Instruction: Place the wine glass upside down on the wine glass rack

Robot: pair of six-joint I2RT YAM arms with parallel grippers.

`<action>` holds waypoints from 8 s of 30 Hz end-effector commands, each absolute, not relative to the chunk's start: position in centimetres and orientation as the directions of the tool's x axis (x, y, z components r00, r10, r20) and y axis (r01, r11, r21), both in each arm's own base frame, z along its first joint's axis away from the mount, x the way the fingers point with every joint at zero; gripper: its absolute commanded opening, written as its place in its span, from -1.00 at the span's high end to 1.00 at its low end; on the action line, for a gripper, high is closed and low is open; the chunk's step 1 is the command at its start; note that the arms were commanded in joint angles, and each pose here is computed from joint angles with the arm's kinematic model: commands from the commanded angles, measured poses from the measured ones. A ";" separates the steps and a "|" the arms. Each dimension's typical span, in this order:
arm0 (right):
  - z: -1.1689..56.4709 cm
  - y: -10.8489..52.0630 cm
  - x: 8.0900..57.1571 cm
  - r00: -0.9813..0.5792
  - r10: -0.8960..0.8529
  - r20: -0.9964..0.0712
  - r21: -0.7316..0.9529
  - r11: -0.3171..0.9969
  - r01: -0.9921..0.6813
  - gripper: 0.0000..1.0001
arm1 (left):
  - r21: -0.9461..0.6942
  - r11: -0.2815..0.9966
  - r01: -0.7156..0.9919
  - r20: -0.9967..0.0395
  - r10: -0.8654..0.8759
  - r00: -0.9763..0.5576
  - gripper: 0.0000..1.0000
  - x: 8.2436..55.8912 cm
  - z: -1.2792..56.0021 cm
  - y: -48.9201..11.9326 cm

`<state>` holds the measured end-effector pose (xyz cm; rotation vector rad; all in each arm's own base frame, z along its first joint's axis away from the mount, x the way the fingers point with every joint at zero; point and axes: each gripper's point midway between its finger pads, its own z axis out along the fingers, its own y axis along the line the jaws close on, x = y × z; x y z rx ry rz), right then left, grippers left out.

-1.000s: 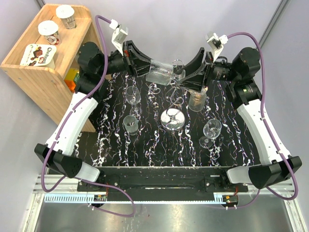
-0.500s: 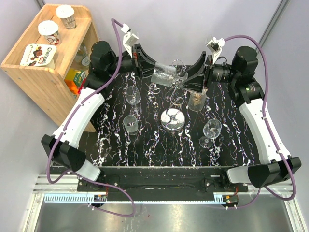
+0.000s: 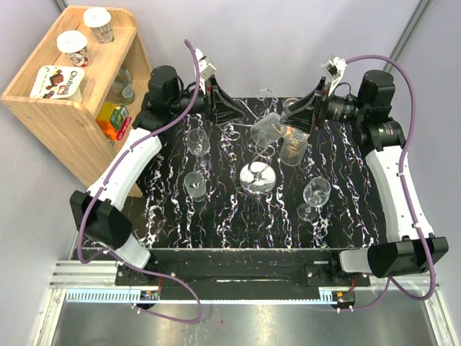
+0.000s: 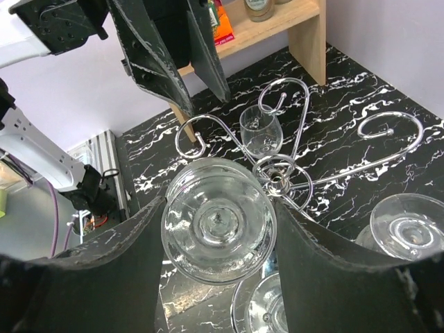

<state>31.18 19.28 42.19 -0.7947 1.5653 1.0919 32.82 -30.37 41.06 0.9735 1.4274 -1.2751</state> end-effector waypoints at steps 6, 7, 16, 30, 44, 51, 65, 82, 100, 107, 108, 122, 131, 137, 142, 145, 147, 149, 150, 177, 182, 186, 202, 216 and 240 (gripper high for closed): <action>44.7 18.7 31.4 -0.130 -0.002 -0.991 0.117 0.423 -0.899 0.99 | -0.100 0.142 0.985 -0.995 -0.020 -0.098 0.14 32.2 43.1 -29.9; 44.9 18.7 31.4 -0.123 -0.001 -0.992 0.111 0.425 -0.898 0.99 | -0.092 0.145 0.985 -0.996 -0.013 -0.091 0.10 32.1 43.3 -29.8; 48.8 19.0 32.2 -0.101 0.051 -0.994 0.113 0.420 -0.900 1.00 | -0.001 0.156 0.988 -1.000 -0.004 -0.001 -0.28 30.7 47.0 -30.0; 50.2 21.1 32.4 -0.059 0.029 -0.998 0.065 0.413 -0.909 1.00 | 0.040 0.135 0.990 -0.996 0.083 0.029 -0.98 30.5 45.0 -35.6; 51.1 22.4 30.5 -0.036 0.036 -0.999 0.047 0.378 -0.925 1.00 | 0.030 0.096 0.995 -0.996 0.089 0.022 -0.98 29.3 44.6 -37.4; 51.9 22.3 30.0 -0.009 0.042 -0.999 0.024 0.381 -0.924 1.00 | 0.020 0.100 0.995 -0.995 0.096 0.010 -0.98 29.3 44.0 -37.6; 53.7 22.2 28.9 0.020 0.070 -0.997 0.007 0.370 -0.929 1.00 | 0.022 0.092 0.996 -0.996 0.087 0.014 -0.73 28.9 44.2 -37.3; 52.9 22.3 28.5 0.004 0.070 -0.998 0.021 0.356 -0.934 0.62 | -0.001 0.054 0.999 -0.998 0.063 -0.005 1.00 28.1 45.2 -37.7; 52.1 20.4 27.7 0.040 0.003 -0.999 -0.034 0.475 -0.879 -0.98 | -0.017 0.131 0.991 -1.000 -0.019 -0.015 1.00 28.3 46.7 -36.4; 52.7 18.3 30.0 0.063 -0.021 -0.998 -0.062 0.629 -0.775 -0.99 | 0.006 0.163 0.987 -0.998 -0.057 0.016 1.00 27.0 48.6 -33.3; 52.8 18.2 30.2 0.063 -0.022 -0.998 -0.063 0.639 -0.767 -0.99 | 0.010 0.165 0.986 -0.998 -0.052 0.018 1.00 26.7 48.4 -33.0; 48.3 19.5 33.5 -0.031 -0.098 -0.995 -0.034 0.597 -0.801 -0.95 | -0.025 0.063 0.998 -0.998 -0.067 -0.021 1.00 19.4 45.8 -30.1; 47.8 21.0 33.7 -0.046 -0.099 -0.994 -0.011 0.508 -0.861 -0.95 | -0.022 -0.089 0.996 -1.000 0.007 -0.021 1.00 15.9 38.7 -30.9; 46.3 21.4 34.2 -0.066 -0.125 -0.990 -0.003 0.490 -0.872 -0.95 | 0.044 -0.149 0.988 -0.998 0.044 0.051 1.00 15.7 34.9 -31.6; 45.4 21.4 34.3 -0.074 -0.141 -0.987 -0.005 0.489 -0.872 -0.94 | 0.086 -0.166 0.982 -0.995 0.026 0.092 1.00 16.1 33.3 -33.2; 44.9 21.2 34.4 -0.078 -0.151 -0.985 -0.006 0.494 -0.870 -0.94 | 0.103 -0.155 0.983 -0.995 -0.015 0.102 1.00 16.5 33.1 -33.7; 44.6 21.1 34.3 -0.081 -0.157 -0.984 -0.008 0.495 -0.869 -0.94 | 0.096 -0.136 0.986 -0.995 -0.030 0.093 1.00 16.8 32.9 -33.9; 44.4 21.1 34.2 -0.083 -0.164 -0.983 -0.009 0.494 -0.870 -0.94 | 0.090 -0.119 0.989 -0.996 -0.038 0.086 1.00 17.0 32.7 -33.8; 44.2 21.1 34.3 -0.083 -0.167 -0.982 -0.010 0.493 -0.870 -0.94 | 0.093 -0.114 0.989 -0.995 -0.042 0.088 1.00 16.9 32.6 -33.7; 43.2 20.8 33.7 -0.088 -0.195 -0.977 -0.019 0.487 -0.873 -0.94 | 0.150 0.231 0.961 -0.967 -0.170 0.192 1.00 25.4 33.5 -30.2; 43.3 20.7 33.5 -0.081 -0.198 -0.977 -0.027 0.488 -0.873 -0.94 | 0.168 0.245 0.955 -0.967 -0.149 0.208 1.00 27.0 33.2 -30.7; 43.3 20.7 33.5 -0.080 -0.199 -0.977 -0.028 0.489 -0.872 -0.94 | 0.166 0.254 0.953 -0.964 -0.160 0.211 1.00 28.3 33.7 -30.9; 43.1 20.2 32.8 -0.067 -0.225 -0.972 -0.054 0.493 -0.868 -0.94 | 0.122 0.313 0.942 -0.965 -0.183 0.186 1.00 32.6 33.3 -30.1; 42.6 20.3 32.5 -0.076 -0.231 -0.970 -0.046 0.484 -0.874 -0.94 | 0.110 0.370 0.923 -0.954 -0.223 0.203 1.00 33.5 33.7 -28.1; 42.1 20.0 31.7 -0.081 -0.238 -0.968 -0.045 0.480 -0.876 -0.95 | 0.123 0.370 0.921 -0.959 -0.195 0.206 1.00 30.5 32.3 -26.7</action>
